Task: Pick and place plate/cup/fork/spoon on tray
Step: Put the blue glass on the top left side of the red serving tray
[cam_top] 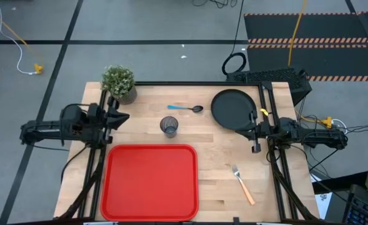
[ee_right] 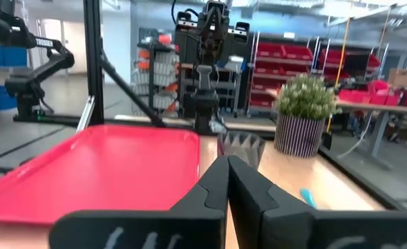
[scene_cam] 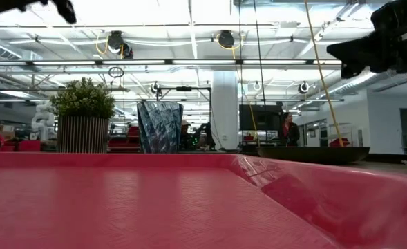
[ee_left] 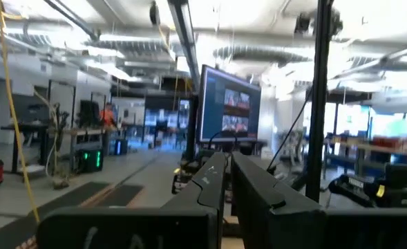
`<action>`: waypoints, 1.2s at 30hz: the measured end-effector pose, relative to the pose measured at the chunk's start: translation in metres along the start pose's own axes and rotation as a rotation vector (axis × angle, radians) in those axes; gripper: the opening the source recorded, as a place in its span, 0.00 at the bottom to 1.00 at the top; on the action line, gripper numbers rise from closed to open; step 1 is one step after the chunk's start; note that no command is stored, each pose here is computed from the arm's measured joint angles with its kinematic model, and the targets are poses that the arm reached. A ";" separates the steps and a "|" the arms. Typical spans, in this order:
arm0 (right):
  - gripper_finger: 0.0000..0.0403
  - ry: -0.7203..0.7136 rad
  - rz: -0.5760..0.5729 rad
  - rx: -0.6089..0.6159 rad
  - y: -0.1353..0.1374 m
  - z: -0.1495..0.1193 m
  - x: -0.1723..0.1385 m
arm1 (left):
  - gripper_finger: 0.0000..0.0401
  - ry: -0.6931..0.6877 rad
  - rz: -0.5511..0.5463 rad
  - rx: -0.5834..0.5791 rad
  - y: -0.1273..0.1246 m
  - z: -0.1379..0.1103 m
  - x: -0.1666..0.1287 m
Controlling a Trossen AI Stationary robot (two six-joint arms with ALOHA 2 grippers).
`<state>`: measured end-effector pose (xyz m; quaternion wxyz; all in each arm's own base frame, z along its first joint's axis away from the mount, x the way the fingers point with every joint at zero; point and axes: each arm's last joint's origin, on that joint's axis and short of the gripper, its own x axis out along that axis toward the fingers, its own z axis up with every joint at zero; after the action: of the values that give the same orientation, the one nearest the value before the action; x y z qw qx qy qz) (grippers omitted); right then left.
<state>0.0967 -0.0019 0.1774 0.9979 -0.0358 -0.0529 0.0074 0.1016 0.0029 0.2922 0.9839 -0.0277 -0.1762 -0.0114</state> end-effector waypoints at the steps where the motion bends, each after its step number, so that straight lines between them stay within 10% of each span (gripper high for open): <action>1: 0.00 -0.018 -0.001 -0.001 0.000 0.002 0.000 | 0.08 0.023 0.002 -0.001 0.000 0.007 0.005; 23: 0.00 -0.094 -0.003 0.068 -0.001 0.009 0.000 | 0.08 0.532 -0.050 0.092 -0.011 0.066 0.133; 36: 0.00 -0.093 0.007 0.282 -0.001 0.009 0.000 | 0.20 0.953 -0.075 0.183 -0.022 0.019 0.171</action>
<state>0.0954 -0.0018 0.1862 0.9895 0.1048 -0.0975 0.0199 0.2550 -0.0200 0.3702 0.9524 0.0735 0.2929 -0.0426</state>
